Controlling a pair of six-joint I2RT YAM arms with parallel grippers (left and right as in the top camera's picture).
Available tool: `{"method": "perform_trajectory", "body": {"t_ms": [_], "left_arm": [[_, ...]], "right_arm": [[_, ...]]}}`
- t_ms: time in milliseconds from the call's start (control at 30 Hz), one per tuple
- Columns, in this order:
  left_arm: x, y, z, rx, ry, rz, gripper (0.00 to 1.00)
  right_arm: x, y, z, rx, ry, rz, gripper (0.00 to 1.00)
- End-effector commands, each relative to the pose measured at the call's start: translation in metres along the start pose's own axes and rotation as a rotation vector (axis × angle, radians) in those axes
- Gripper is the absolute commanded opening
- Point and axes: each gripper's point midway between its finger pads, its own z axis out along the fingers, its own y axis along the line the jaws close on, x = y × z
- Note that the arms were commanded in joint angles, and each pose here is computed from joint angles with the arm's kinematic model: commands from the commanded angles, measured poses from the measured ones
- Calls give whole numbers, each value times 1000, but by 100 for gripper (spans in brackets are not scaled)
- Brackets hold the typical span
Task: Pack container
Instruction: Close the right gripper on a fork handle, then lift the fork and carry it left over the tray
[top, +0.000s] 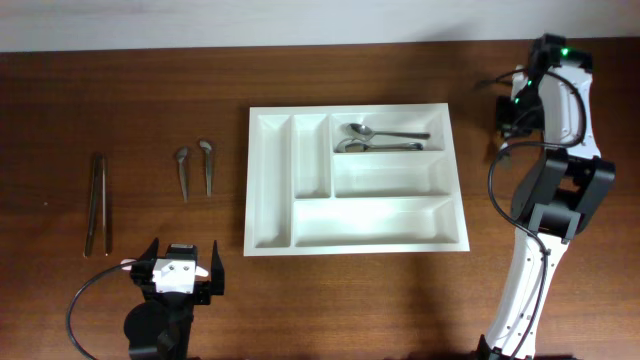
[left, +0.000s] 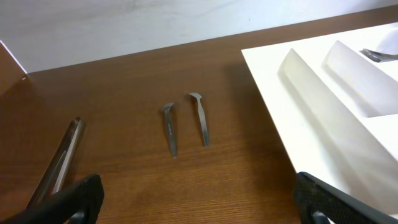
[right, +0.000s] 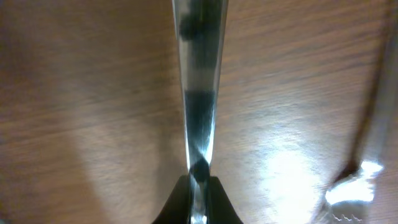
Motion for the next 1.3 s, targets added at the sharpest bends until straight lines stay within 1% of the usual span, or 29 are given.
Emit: {"method": "perform_trajectory", "body": {"t_ms": [0, 67, 233, 333, 433, 600, 733, 833, 900, 1100, 1167, 1267], "left_arm": [[1, -1, 0, 6, -4, -9, 99], [1, -1, 0, 6, -4, -9, 99], [1, -1, 0, 6, -4, -9, 99], [1, -1, 0, 6, -4, -10, 99], [1, -1, 0, 6, -4, -9, 99], [1, -1, 0, 6, -4, -9, 99], [1, -1, 0, 6, -4, -9, 99], [1, -1, 0, 6, -4, -9, 99], [1, -1, 0, 6, -4, -9, 99], [1, -1, 0, 6, -4, -9, 99], [1, -1, 0, 6, -4, -10, 99], [1, -1, 0, 6, -4, -9, 99]], "right_arm": [[-26, 4, -51, -13, -135, 23, 4], [-33, 9, -77, -38, -190, 25, 4], [-39, 23, -138, -137, -311, 136, 4], [-36, 37, -165, -236, -353, 194, 4], [-34, 51, -181, -330, -359, 259, 4], [-27, 82, -188, -482, -286, 386, 4], [-22, 98, -187, -515, -211, 571, 4], [-15, 111, -186, -537, -128, 768, 4], [-12, 124, -186, -554, -86, 855, 4], [-2, 166, -184, -560, 18, 1053, 4], [1, 175, -182, -534, 24, 1133, 4], [3, 183, -177, -473, -10, 1213, 4]]}}
